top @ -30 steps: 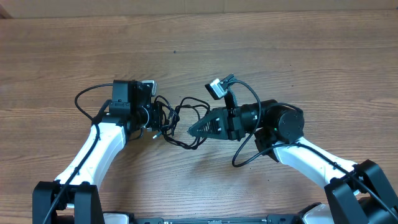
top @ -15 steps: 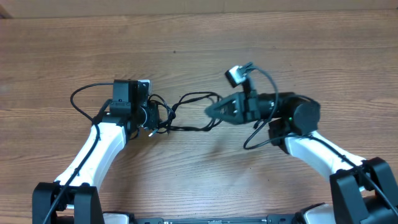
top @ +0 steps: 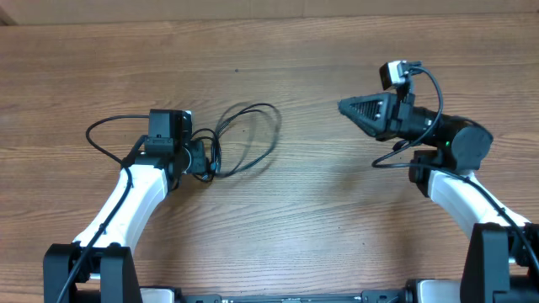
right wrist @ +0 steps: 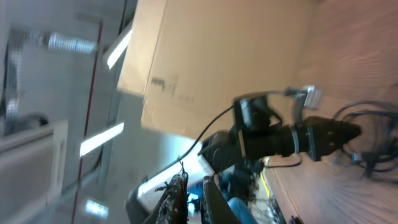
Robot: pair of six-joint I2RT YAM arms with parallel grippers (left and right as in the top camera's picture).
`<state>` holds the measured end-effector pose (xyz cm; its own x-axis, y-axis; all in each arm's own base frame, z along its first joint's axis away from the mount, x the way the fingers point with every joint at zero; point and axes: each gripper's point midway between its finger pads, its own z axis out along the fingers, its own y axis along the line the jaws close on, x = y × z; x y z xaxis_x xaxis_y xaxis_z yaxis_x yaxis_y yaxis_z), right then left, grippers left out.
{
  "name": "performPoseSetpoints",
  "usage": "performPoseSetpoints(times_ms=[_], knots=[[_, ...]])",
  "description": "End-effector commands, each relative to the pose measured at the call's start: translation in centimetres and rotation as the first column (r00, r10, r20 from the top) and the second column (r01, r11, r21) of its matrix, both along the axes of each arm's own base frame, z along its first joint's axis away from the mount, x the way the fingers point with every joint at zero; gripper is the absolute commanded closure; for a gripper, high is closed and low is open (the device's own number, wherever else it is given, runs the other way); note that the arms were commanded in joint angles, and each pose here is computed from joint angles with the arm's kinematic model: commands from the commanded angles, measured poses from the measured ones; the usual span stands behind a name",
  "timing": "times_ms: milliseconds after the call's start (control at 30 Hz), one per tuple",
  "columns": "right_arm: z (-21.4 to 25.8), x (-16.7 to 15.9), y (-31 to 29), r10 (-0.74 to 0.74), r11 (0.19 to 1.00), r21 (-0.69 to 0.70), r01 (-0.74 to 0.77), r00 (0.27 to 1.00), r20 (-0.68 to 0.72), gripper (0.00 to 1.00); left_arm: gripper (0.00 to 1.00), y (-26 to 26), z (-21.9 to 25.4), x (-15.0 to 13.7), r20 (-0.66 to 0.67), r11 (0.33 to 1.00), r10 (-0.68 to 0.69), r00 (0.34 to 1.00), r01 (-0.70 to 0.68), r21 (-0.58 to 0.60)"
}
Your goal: Untangle cables
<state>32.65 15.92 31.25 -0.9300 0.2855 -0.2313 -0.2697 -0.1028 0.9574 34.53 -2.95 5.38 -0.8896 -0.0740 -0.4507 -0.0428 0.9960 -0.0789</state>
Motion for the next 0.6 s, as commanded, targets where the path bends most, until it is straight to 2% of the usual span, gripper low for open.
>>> performPoseSetpoints(times_ms=[0, 67, 100, 233, 300, 400, 467, 567], knots=[[-0.3, 0.4, -1.1, -0.016, 0.999, -0.044, 0.017, 1.000, 0.024, 0.92, 0.96, 0.3, -0.2, 0.0, -0.001, 1.000, 0.003, 1.000, -0.003, 0.014], [-1.2, 0.6, -1.2, -0.007, 0.998, -0.068, 0.007, 1.000, 0.005, 0.89, 0.96, -0.3, -0.2, 0.0, -0.003, 1.000, -0.012, 1.000, 0.012, -0.014], [-2.0, 0.6, -1.1, 0.004, 0.996, -0.086, -0.004, 1.000, -0.007, 0.82, 0.96, -1.2, -0.1, -0.1, -0.005, 0.998, -0.037, 0.999, 0.036, -0.061], [-3.7, 0.4, -0.3, 0.046, 0.992, -0.120, -0.049, 0.998, -0.031, 0.73, 0.96, -4.1, 0.5, -0.2, 0.011, 0.971, -0.117, 0.993, 0.117, -0.207], [-4.8, 0.2, 0.3, 0.067, 0.988, -0.132, -0.074, 0.996, -0.060, 0.59, 0.96, -5.6, 1.0, -0.4, 0.026, 0.945, -0.160, 0.987, 0.160, -0.287], [-6.9, 0.0, 1.4, 0.088, 0.983, -0.147, -0.107, 0.987, -0.132, 0.44, 0.95, -7.8, 2.2, -0.5, 0.066, 0.888, -0.222, 0.973, 0.229, -0.399], [-8.7, -0.2, 2.2, 0.082, 0.980, -0.163, -0.115, 0.977, -0.199, 0.23, 0.96, -9.2, 3.2, -0.6, 0.100, 0.840, -0.261, 0.960, 0.277, -0.466], [-11.5, -0.6, 3.5, 0.052, 0.971, -0.208, -0.117, 0.954, -0.296, 0.05, 0.96, -10.5, 4.2, -0.9, 0.136, 0.785, -0.299, 0.945, 0.324, -0.528]])
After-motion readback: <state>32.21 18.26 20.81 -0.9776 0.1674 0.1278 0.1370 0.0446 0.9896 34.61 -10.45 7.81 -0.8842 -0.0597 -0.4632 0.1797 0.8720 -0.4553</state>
